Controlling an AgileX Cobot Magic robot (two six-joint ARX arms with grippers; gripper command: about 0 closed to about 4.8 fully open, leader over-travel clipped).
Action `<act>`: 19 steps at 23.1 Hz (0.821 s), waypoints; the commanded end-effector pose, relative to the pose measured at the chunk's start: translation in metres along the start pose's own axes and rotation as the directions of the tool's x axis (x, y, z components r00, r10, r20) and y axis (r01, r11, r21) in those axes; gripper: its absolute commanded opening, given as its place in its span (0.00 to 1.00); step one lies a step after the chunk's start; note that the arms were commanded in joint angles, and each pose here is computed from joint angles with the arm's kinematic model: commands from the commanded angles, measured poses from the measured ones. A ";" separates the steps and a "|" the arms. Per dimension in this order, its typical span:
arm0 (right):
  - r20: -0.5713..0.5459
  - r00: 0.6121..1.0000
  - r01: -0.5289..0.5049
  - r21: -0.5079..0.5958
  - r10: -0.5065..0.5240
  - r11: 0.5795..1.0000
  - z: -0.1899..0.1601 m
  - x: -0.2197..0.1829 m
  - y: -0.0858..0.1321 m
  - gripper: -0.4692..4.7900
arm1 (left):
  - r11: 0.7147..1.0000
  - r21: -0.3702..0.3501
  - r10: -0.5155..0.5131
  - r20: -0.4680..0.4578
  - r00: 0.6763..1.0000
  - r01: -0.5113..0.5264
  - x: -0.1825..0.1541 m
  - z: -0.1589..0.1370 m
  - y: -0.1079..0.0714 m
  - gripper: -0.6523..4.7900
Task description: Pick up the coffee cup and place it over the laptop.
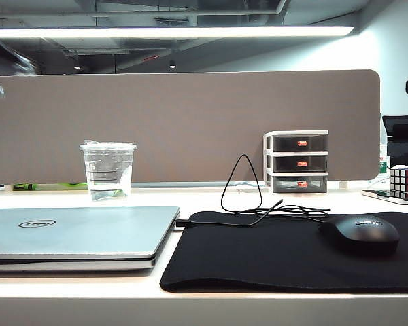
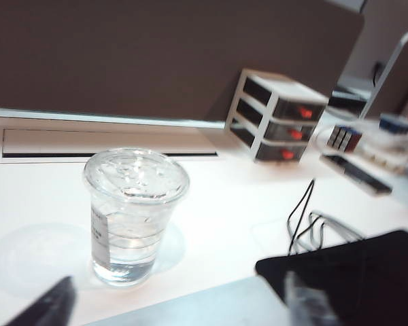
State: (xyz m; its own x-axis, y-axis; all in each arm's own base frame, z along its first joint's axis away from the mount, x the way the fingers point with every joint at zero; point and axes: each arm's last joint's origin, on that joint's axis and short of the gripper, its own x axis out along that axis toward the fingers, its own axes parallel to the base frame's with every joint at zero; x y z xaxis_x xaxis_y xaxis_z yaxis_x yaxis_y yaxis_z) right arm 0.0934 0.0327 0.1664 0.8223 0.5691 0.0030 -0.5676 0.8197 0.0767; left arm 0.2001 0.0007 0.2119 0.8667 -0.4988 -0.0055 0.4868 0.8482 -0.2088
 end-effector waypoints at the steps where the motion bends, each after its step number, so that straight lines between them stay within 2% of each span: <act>1: 0.010 1.000 0.008 -0.009 -0.008 1.000 0.000 0.000 0.000 0.09 | 0.999 0.046 -0.028 -0.027 0.999 0.030 0.019 -0.004 0.014 0.92; 5: 0.006 1.000 0.016 -0.010 -0.016 1.000 -0.001 0.000 -0.001 0.09 | 0.987 0.143 -0.074 -0.040 0.996 0.079 0.047 -0.010 0.030 0.92; 9: -0.009 1.000 0.020 -0.004 -0.020 1.000 -0.002 0.000 -0.001 0.09 | 0.967 0.193 -0.155 -0.073 0.985 0.166 0.076 -0.014 0.045 0.92; 11: -0.015 1.000 0.021 -0.001 -0.021 1.000 -0.003 0.000 -0.001 0.09 | 0.965 0.183 -0.174 -0.085 0.981 0.187 0.089 -0.016 0.051 1.00; 15: -0.032 0.999 0.023 0.004 -0.023 1.000 -0.004 0.000 -0.001 0.09 | 0.966 0.185 -0.166 -0.091 0.982 0.180 0.106 -0.019 0.061 1.00; 19: -0.041 0.999 0.025 0.008 -0.025 1.000 -0.005 0.000 -0.001 0.09 | 0.977 0.187 -0.084 -0.105 0.991 0.102 0.108 -0.023 0.066 1.00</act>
State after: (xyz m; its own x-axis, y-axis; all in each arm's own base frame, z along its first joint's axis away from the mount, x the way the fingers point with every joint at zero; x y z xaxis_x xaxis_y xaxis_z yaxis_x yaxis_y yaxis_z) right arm 0.0937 0.0322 0.1628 0.8320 0.5538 -0.0330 -0.5497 0.8310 0.0853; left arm 0.3229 -0.0027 0.1736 0.7905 -0.6058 -0.0901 0.6054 0.7952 -0.0347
